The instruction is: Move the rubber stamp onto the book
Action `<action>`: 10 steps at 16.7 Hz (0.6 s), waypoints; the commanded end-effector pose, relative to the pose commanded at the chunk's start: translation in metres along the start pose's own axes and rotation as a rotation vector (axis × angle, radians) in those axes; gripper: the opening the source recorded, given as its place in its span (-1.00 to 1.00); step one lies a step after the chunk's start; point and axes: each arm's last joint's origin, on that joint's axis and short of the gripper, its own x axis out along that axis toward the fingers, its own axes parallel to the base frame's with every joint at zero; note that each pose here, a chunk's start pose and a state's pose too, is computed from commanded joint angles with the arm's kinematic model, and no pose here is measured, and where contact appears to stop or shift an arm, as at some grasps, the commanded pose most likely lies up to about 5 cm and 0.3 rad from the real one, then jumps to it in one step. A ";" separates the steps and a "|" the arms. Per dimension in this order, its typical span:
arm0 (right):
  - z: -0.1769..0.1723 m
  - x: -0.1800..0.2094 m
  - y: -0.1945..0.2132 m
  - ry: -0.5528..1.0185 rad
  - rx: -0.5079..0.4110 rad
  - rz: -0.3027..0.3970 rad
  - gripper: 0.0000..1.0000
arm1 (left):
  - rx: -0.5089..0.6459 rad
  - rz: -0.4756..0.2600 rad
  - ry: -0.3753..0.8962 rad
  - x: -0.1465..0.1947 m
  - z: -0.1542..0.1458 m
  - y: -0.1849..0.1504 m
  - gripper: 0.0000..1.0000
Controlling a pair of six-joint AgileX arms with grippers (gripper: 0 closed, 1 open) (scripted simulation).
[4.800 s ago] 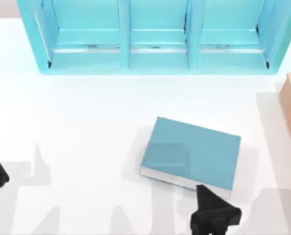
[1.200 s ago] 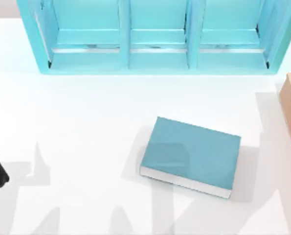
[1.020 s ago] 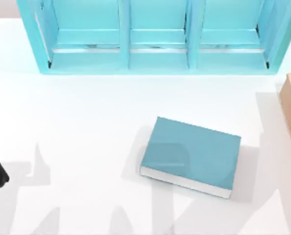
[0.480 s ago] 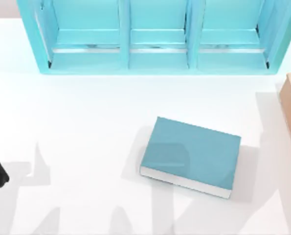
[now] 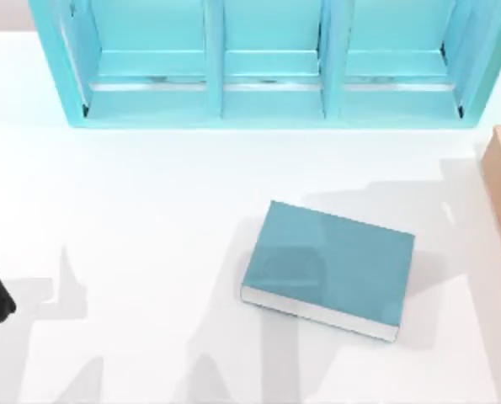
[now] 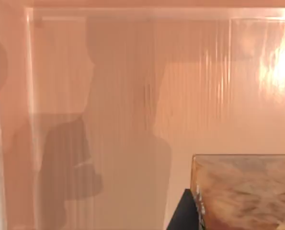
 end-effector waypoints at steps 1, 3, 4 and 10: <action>0.006 -0.024 0.011 -0.039 0.003 0.004 -1.00 | 0.000 0.000 0.000 0.000 0.000 0.000 1.00; 0.010 -0.059 0.039 -0.048 0.010 0.028 -1.00 | 0.000 0.000 0.000 0.000 0.000 0.000 1.00; 0.008 -0.069 0.054 -0.016 0.011 0.043 -1.00 | 0.000 0.000 0.000 0.000 0.000 0.000 1.00; -0.004 -0.049 0.113 0.268 0.001 0.057 -1.00 | 0.000 0.000 0.000 0.000 0.000 0.000 1.00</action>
